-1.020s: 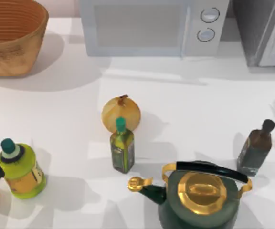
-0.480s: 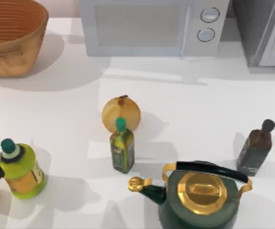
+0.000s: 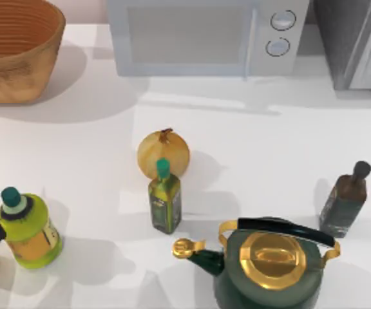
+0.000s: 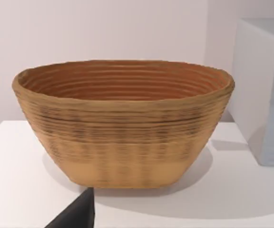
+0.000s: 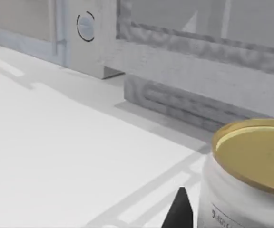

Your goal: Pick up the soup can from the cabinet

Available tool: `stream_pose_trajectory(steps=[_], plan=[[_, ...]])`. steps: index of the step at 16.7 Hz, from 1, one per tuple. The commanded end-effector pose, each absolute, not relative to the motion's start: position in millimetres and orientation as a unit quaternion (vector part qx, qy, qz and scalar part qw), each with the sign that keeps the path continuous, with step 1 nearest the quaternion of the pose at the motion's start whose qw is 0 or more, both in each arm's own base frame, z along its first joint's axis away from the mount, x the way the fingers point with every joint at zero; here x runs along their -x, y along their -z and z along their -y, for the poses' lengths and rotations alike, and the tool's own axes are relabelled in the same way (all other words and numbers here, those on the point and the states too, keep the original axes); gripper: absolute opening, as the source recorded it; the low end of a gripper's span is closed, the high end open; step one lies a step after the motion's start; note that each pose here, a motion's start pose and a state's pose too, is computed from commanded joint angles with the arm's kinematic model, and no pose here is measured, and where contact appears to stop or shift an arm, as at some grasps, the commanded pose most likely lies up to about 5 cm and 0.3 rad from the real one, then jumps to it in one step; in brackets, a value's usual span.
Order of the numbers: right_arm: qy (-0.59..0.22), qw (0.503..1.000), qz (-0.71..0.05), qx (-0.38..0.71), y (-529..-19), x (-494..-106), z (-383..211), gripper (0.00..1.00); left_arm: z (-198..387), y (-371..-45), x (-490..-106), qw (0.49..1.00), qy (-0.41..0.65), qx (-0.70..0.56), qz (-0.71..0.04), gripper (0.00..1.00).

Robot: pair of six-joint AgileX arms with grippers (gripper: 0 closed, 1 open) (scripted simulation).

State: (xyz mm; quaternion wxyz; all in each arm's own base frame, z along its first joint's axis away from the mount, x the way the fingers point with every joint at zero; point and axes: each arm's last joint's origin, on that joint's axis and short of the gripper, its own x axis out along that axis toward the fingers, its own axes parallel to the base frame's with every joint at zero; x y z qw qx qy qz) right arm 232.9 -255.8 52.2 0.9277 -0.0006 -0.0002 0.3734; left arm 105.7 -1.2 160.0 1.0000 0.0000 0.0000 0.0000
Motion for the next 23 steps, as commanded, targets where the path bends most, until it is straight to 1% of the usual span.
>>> stream_pose_trajectory(steps=[5, 6, 15, 19, 23], plan=[[-0.374, 0.927, 0.0, -0.001, -50, -232, 257, 0.0, 1, -160, -106, 1.0, 0.0, 0.0, 0.0, 1.0], [-0.34, 0.939, 0.011, 0.046, -47, -251, 275, 0.0, 1, -160, -106, 1.0, 0.0, 0.0, 0.0, 1.0], [-0.373, 0.928, 0.0, 0.0, -44, -249, 241, 0.0, 1, -160, -106, 1.0, 0.0, 0.0, 0.0, 1.0], [-0.374, 0.927, 0.0, -0.001, -44, -249, 240, 0.0, 1, -160, -106, 1.0, 0.0, 0.0, 0.0, 1.0], [-0.374, 0.927, 0.0, -0.001, -44, -249, 240, 0.3, 1, -160, -106, 1.0, 0.0, 0.0, 0.0, 1.0]])
